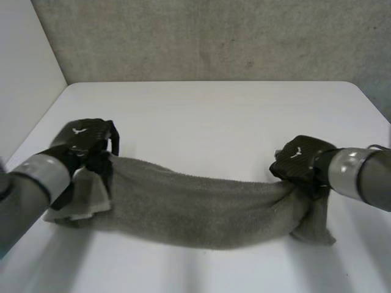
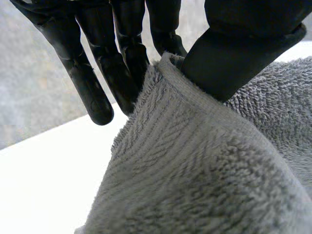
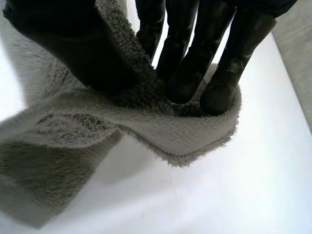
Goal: Fold the towel.
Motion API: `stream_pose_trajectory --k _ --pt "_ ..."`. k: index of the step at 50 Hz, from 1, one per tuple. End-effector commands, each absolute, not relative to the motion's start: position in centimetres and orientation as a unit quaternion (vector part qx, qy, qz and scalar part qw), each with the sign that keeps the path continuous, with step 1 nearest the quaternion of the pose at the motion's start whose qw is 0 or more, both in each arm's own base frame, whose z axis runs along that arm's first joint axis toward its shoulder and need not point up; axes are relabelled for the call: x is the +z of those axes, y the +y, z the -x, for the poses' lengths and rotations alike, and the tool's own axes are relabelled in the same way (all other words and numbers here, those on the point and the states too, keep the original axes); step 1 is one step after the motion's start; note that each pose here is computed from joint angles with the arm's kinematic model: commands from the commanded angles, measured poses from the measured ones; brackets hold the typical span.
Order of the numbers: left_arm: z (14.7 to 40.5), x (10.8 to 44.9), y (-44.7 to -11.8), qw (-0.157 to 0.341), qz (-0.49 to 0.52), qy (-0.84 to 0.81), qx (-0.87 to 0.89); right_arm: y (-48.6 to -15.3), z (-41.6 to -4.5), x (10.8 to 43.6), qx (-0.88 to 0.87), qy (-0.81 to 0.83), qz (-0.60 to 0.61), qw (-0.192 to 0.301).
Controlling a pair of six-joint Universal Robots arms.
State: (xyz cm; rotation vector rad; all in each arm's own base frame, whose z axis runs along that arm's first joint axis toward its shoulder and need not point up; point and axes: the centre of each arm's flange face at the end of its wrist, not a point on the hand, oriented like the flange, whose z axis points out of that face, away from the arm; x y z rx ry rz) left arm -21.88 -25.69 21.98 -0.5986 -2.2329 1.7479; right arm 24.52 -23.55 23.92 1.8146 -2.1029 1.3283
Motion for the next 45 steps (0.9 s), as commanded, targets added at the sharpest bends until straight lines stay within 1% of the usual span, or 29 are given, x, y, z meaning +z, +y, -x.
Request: stream_pose_trajectory --k 1,2,3,4,5,6,7,8,10,11,13,15,16,17,18,19,21,22,24,25,26,27,29,30,32,33,36,40,45 --pt "25.5 23.4 -31.2 0.102 0.262 -0.709 0.647 -30.0 -28.3 25.0 0.539 -0.629 -0.555 0.081" --pt "26.1 25.8 -32.6 0.096 0.264 -0.673 0.685 -31.7 -29.1 27.1 0.594 -0.602 -0.524 0.105" --pt "26.1 25.9 -32.6 0.096 0.264 -0.672 0.685 -31.8 -29.1 27.1 0.594 -0.602 -0.523 0.105" --pt "26.6 29.1 -33.8 0.090 0.257 -0.625 0.732 -33.2 -29.6 29.7 0.654 -0.569 -0.483 0.123" --pt "26.6 29.1 -33.8 0.090 0.257 -0.624 0.732 -34.2 -30.2 32.7 0.717 -0.532 -0.431 0.130" --pt "26.9 32.6 -34.7 0.086 0.243 -0.570 0.780 -34.2 -30.2 32.7 0.718 -0.531 -0.431 0.130" --pt "27.2 36.0 -35.0 0.082 0.224 -0.511 0.826 -34.8 -30.3 35.3 0.772 -0.496 -0.377 0.123" --pt "27.2 36.0 -35.0 0.082 0.223 -0.510 0.827 -34.8 -30.3 35.3 0.773 -0.496 -0.377 0.123" --pt "26.7 41.9 -34.5 0.070 0.168 -0.404 0.896 -34.3 -29.4 40.1 0.849 -0.432 -0.288 0.095" --pt "26.7 41.9 -34.5 0.070 0.168 -0.404 0.897 -34.3 -29.4 40.1 0.850 -0.432 -0.287 0.094" --pt "25.8 45.1 -33.7 0.073 0.119 -0.335 0.932 -33.0 -28.8 42.0 0.880 -0.398 -0.251 0.065" --pt "25.7 45.5 -33.6 0.083 0.107 -0.325 0.936 -32.5 -28.6 41.7 0.878 -0.403 -0.251 0.057" --pt "25.6 44.5 -33.9 0.091 0.106 -0.344 0.929 -32.3 -28.6 40.8 0.869 -0.418 -0.260 0.055" --pt "25.6 44.5 -33.9 0.091 0.106 -0.344 0.929 -32.3 -28.6 40.8 0.869 -0.418 -0.260 0.055" --pt "25.6 42.7 -34.1 0.096 0.111 -0.376 0.915 -32.1 -28.6 39.1 0.851 -0.442 -0.280 0.052" --pt "25.6 42.7 -34.1 0.096 0.111 -0.376 0.915 -32.1 -28.6 39.1 0.850 -0.442 -0.280 0.052" --pt "25.7 38.2 -34.3 0.099 0.128 -0.446 0.880 -31.7 -28.9 35.2 0.804 -0.493 -0.328 0.041" --pt "25.7 38.2 -34.3 0.099 0.128 -0.446 0.880 -31.7 -28.9 35.2 0.804 -0.494 -0.329 0.041" --pt "25.6 33.4 -34.2 0.097 0.144 -0.509 0.843 -31.1 -29.1 31.1 0.756 -0.530 -0.382 0.034" --pt "25.6 33.4 -34.2 0.097 0.144 -0.509 0.843 -31.1 -29.1 31.1 0.756 -0.531 -0.383 0.034" --pt "25.5 30.6 -33.9 0.097 0.154 -0.541 0.821 -31.0 -29.3 28.7 0.732 -0.544 -0.409 0.033" --pt "25.5 30.6 -33.9 0.097 0.154 -0.541 0.821 -31.0 -29.3 28.7 0.732 -0.544 -0.409 0.033" --pt "25.5 25.6 -33.0 0.104 0.177 -0.596 0.777 -30.5 -29.2 23.9 0.683 -0.571 -0.455 0.038" --pt "25.5 25.6 -33.0 0.104 0.177 -0.596 0.776 -30.5 -29.2 23.9 0.682 -0.571 -0.455 0.038" --pt "25.3 21.4 -31.8 0.109 0.193 -0.640 0.736 -29.8 -28.8 19.2 0.629 -0.597 -0.496 0.045" --pt "25.3 21.3 -31.8 0.109 0.193 -0.640 0.736 -29.8 -28.8 19.2 0.629 -0.597 -0.496 0.045" --pt "24.7 17.0 -29.6 0.110 0.206 -0.689 0.686 -28.0 -28.0 13.6 0.554 -0.624 -0.549 0.052" --pt "24.2 15.2 -27.9 0.110 0.209 -0.714 0.659 -26.5 -27.0 11.9 0.523 -0.635 -0.567 0.053" --pt "23.4 15.5 -27.0 0.106 0.206 -0.719 0.655 -26.3 -25.1 13.4 0.526 -0.646 -0.549 0.070"
